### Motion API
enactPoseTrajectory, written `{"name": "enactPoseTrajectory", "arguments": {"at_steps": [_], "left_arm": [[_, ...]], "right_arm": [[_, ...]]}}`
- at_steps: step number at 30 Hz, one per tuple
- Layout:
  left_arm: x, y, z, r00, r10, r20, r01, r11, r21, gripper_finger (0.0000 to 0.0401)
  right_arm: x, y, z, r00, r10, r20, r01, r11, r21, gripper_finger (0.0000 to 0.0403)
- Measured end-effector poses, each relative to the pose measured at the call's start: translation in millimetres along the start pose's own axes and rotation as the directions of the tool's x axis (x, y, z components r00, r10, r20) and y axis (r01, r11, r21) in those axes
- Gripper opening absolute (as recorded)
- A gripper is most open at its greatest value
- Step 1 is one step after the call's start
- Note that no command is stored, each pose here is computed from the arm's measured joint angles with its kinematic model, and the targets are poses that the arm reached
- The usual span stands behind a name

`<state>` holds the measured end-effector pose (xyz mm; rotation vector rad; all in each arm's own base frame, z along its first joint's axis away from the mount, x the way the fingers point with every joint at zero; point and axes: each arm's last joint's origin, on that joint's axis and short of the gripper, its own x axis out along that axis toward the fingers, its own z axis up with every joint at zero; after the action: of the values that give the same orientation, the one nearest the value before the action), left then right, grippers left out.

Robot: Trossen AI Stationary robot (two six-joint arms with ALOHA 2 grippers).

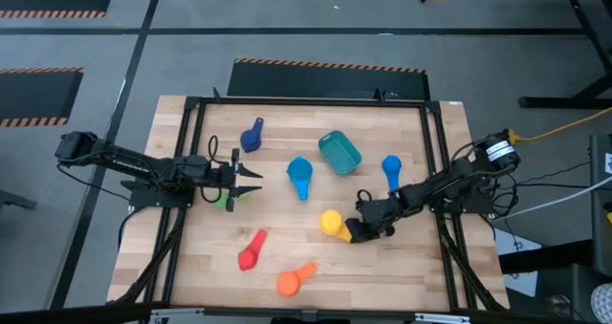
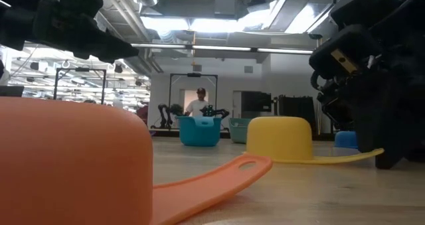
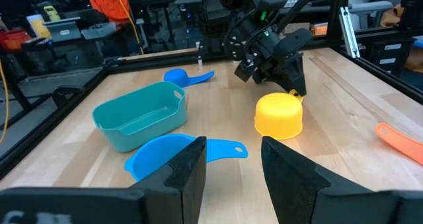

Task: Nest measuring cups in basket
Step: Stack the yellow measuring cup on top of the light blue measuring cup

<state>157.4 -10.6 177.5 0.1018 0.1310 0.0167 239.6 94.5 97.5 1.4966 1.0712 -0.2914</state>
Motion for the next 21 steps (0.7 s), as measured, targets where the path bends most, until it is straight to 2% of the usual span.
{"name": "enactPoseTrajectory", "arguments": {"at_steps": [6,15,21], "left_arm": [[0.0,0.0,-0.1,1.000,0.000,-0.002,0.000,1.000,0.000,0.0138],[0.0,0.0,-0.7,1.000,0.000,-0.007,0.000,1.000,0.000,0.0138],[0.0,0.0,-0.8,1.000,0.000,-0.009,0.000,1.000,0.001,0.0138]], "right_arm": [[0.3,-0.4,0.3,1.000,-0.003,0.006,0.003,1.000,-0.005,0.0104],[0.6,-1.6,1.0,1.000,-0.011,0.029,0.012,0.998,-0.056,0.0041],[0.5,-1.0,2.2,0.998,0.000,0.069,0.007,0.994,-0.113,0.0016]]}}
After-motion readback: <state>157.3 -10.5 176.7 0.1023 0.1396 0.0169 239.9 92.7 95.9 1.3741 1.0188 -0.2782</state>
